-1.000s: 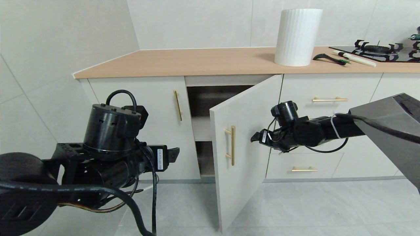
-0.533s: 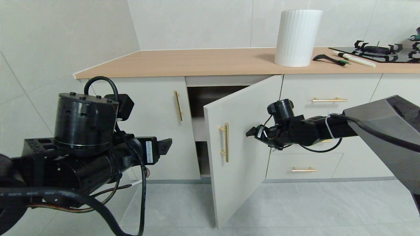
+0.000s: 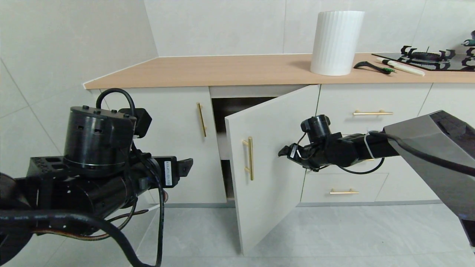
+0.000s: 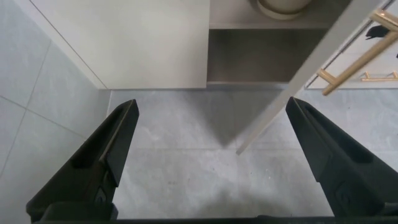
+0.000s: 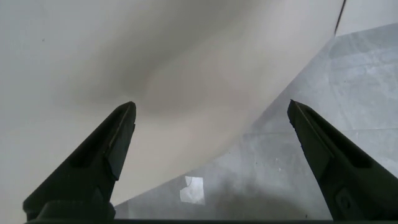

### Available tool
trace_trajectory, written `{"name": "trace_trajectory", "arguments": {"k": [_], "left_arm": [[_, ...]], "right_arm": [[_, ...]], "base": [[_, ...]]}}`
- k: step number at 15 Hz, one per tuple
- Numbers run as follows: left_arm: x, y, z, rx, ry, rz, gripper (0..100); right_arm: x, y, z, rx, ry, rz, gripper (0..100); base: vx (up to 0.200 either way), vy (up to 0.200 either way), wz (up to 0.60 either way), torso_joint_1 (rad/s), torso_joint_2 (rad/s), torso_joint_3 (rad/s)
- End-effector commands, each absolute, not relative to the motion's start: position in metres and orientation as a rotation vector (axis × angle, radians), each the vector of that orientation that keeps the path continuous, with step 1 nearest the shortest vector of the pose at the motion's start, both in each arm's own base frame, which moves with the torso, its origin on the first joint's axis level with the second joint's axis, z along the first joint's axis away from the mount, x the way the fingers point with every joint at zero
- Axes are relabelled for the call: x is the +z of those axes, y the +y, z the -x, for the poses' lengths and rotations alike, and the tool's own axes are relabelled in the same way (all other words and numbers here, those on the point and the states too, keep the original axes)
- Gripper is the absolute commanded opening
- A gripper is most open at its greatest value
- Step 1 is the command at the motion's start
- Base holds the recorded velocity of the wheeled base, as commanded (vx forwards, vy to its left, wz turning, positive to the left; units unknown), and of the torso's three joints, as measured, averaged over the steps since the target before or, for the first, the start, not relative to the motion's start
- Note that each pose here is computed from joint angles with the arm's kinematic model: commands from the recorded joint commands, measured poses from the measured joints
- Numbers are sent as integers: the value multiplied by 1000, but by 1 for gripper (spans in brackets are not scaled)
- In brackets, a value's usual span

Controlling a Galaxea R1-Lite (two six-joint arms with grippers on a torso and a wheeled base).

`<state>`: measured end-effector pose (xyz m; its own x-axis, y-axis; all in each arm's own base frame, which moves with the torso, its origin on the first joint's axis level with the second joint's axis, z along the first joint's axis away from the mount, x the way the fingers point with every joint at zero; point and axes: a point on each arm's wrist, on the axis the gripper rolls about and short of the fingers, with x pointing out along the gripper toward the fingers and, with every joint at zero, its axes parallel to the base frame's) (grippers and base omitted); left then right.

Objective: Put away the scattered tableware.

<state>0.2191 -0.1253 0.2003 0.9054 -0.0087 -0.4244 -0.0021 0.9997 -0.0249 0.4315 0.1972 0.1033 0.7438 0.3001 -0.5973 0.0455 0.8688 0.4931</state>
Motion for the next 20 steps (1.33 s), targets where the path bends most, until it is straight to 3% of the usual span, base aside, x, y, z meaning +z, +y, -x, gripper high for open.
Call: {"name": "trace_trajectory", "arguments": {"k": [1, 10, 16, 20], "left_arm": [[201, -125, -219, -2, 438, 25, 100], [199, -124, -221, 7, 450, 20, 100], [166, -134, -235, 18, 549, -33, 100], [166, -134, -234, 21, 547, -33, 100]], "right_arm": [[102, 198, -433, 145, 726, -510, 100], [101, 198, -433, 143, 726, -511, 100], [98, 200, -433, 131, 726, -500, 100], [98, 200, -433, 130, 726, -498, 100]], "base": [[0, 0, 0, 0, 0, 0], [0, 0, 0, 0, 0, 0], [33, 0, 0, 0, 1, 0], [0, 0, 0, 0, 0, 0]]}}
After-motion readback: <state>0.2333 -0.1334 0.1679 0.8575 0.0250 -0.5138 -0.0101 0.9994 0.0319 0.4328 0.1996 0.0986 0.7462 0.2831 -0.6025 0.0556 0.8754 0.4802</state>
